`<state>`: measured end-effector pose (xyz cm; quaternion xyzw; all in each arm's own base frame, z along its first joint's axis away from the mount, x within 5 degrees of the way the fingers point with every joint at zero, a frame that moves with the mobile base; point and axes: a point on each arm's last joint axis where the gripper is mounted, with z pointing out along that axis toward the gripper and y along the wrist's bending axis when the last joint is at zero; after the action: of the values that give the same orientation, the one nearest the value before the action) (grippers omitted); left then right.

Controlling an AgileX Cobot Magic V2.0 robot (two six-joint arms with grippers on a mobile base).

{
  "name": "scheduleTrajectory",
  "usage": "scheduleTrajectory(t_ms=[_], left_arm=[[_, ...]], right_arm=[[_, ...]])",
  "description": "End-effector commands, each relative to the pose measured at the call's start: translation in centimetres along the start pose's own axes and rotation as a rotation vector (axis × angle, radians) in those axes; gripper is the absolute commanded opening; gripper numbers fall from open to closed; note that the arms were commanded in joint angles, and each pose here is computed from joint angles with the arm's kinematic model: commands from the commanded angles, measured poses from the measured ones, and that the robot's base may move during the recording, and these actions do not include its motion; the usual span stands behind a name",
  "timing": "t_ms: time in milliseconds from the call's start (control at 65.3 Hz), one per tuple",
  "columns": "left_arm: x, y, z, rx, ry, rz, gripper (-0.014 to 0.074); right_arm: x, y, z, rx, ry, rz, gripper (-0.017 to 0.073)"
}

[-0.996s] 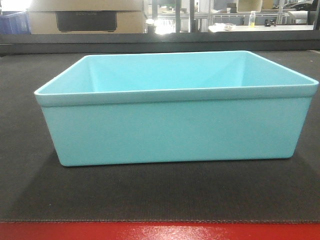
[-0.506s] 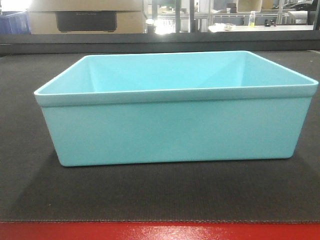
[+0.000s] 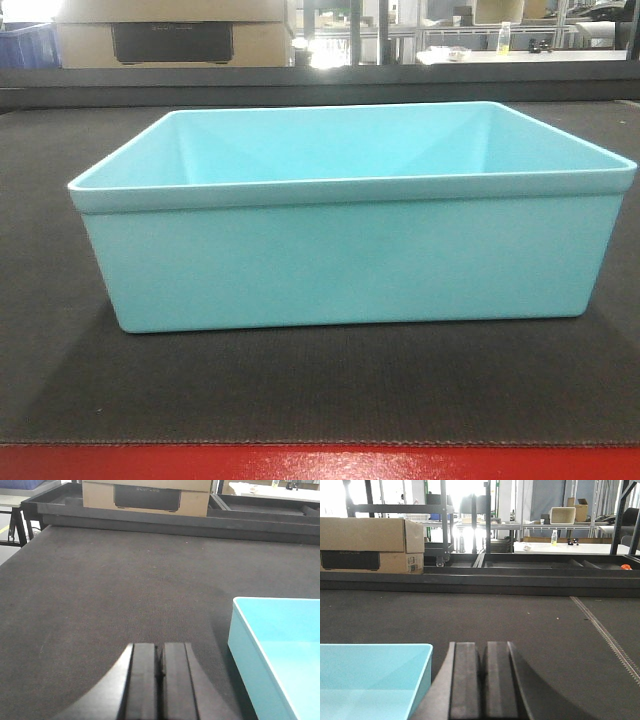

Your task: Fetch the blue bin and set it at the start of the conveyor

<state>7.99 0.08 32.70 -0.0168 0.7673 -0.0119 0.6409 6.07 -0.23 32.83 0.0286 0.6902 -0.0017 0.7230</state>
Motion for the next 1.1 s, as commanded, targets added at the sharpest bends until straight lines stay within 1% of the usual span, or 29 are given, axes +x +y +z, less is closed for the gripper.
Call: scheduleTrajectory(t_ms=[0, 306, 383, 414, 429, 444, 475, 506, 521, 536, 613, 659, 720, 797, 843, 965, 1026, 1057, 1088], left_arm=[[-0.2, 0.0, -0.1, 0.003, -0.026, 0.0, -0.0111], [-0.2, 0.0, -0.1, 0.003, -0.026, 0.0, -0.0111], [-0.2, -0.1, -0.3, 0.009, -0.036, -0.018, -0.0111], [-0.3, 0.0, -0.6, 0.007, -0.044, -0.01, -0.0111], [-0.3, 0.0, -0.7, 0.007, -0.049, 0.001, -0.0111], [-0.2, -0.1, -0.8, 0.008, -0.052, 0.024, -0.0111], [0.1, -0.1, -0.9, 0.011, -0.056, 0.049, -0.0111], [0.3, -0.1, -1.2, 0.017, -0.068, 0.058, -0.0111], [0.5, -0.2, -1.3, 0.024, -0.074, 0.051, -0.0111], [0.8, -0.2, -1.5, 0.021, -0.08, 0.058, -0.0111], [2.5, -0.1, -1.7, 0.008, -0.111, 0.026, -0.0111], [3.8, 0.1, -1.9, -0.012, -0.148, 0.021, -0.0111], [5.6, 0.3, -2.0, -0.036, -0.205, 0.03, -0.0111], [7.5, 0.4, -2.1, -0.048, -0.263, 0.047, -0.0111], [8.9, 0.5, -1.5, -0.05, -0.247, 0.046, -0.0111], [11.4, 0.7, -0.4, -0.054, -0.26, 0.045, -0.0111], [11.2, 0.8, -0.4, -0.058, -0.316, 0.046, -0.0111], [11.6, 0.8, -0.3, -0.055, -0.267, 0.045, -0.0111], [11.6, 0.8, -0.3, -0.055, -0.267, 0.045, -0.0111]], right_arm=[[-0.2, 0.0, -0.1, 0.002, -0.028, -0.011, -0.0162], [-0.2, 0.0, -0.1, 0.002, -0.028, -0.011, -0.0162], [-0.2, 0.0, -0.1, 0.002, -0.028, -0.011, -0.0162], [-0.2, 0.0, -0.1, 0.002, -0.028, -0.011, -0.0162], [-0.2, 0.0, -0.1, 0.002, -0.028, -0.011, -0.0162], [-0.2, 0.0, -0.1, 0.002, -0.028, -0.011, -0.0162], [-0.2, 0.0, -0.1, 0.002, -0.028, -0.011, -0.0162], [-0.2, 0.0, -0.1, 0.002, -0.028, -0.011, -0.0162], [-0.2, 0.0, -0.1, 0.002, -0.028, -0.011, -0.0162], [-0.2, 0.0, -0.1, 0.002, -0.028, -0.011, -0.0162], [-0.2, 0.0, -0.1, 0.002, -0.028, -0.011, -0.0162], [-0.2, 0.0, -0.1, 0.002, -0.028, -0.011, -0.0162], [-0.2, 0.0, -0.1, 0.002, -0.028, -0.011, -0.0162], [-0.2, 0.0, -0.1, 0.002, -0.028, -0.011, -0.0162], [-0.2, 0.0, -0.1, 0.002, -0.028, -0.011, -0.0162], [-0.3, 0.0, -0.1, 0.002, -0.032, -0.011, -0.0162], [-0.3, 0.0, -0.1, 0.002, -0.032, -0.011, -0.0162], [-0.3, 0.0, -0.1, 0.002, -0.033, -0.011, -0.0162], [-0.3, 0.0, -0.1, 0.002, -0.033, -0.011, -0.0162]])
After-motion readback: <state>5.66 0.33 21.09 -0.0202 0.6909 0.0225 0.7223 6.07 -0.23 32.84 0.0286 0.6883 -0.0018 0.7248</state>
